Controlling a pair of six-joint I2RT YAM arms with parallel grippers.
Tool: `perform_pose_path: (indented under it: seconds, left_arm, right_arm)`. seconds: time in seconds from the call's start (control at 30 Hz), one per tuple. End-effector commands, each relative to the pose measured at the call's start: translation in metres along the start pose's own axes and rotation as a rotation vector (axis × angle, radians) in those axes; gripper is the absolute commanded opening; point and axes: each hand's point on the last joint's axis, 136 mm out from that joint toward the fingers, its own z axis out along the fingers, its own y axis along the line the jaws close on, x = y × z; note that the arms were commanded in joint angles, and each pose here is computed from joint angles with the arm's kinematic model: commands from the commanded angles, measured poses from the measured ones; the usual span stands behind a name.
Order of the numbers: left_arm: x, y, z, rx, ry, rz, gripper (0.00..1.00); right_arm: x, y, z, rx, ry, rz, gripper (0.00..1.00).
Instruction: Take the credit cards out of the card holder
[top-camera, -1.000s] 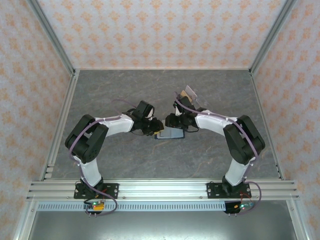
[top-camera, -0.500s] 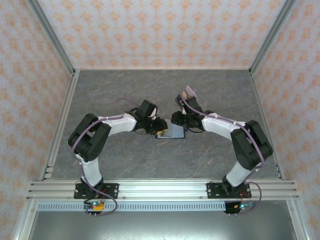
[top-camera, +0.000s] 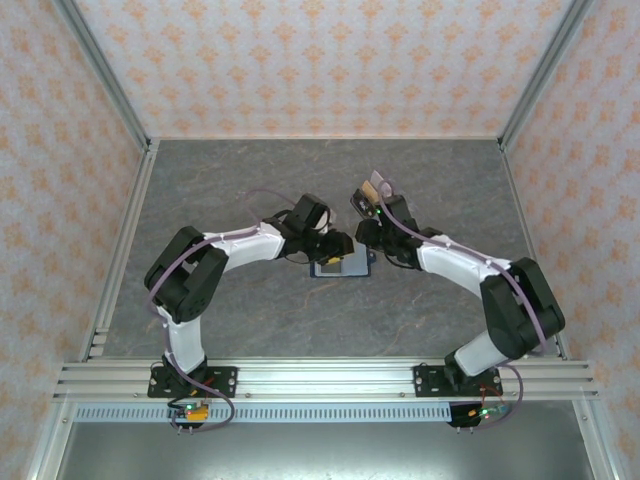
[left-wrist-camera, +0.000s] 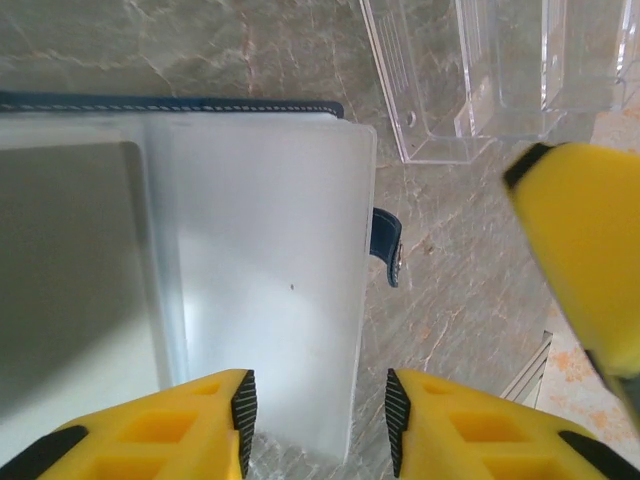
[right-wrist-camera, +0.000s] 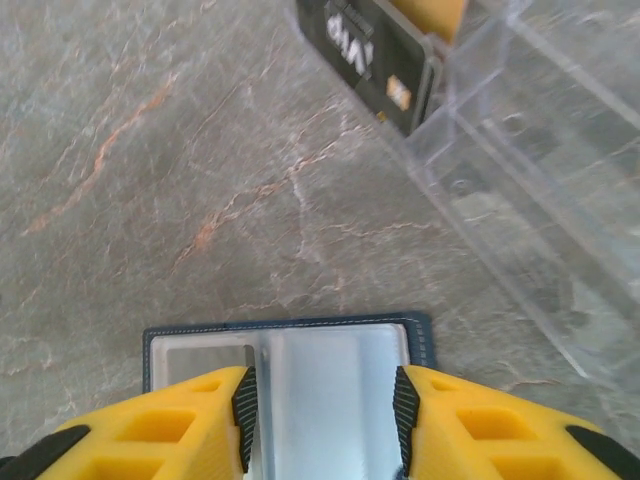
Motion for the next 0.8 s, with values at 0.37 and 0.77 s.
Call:
perform_pose_path:
  seconds: [0.37, 0.77]
  left_arm:
    - [-0.016, 0.039, -0.039, -0.132, -0.100, -0.066, 0.44]
    - [-0.015, 0.084, -0.065, -0.210, -0.141, -0.135, 0.50]
  right_arm:
    - [0.015, 0.036, 0.016, -0.120, 0.168, -0.069, 0.44]
    - [0.065, 0.032, 0.059, 0.042, 0.396, -0.171, 0.39]
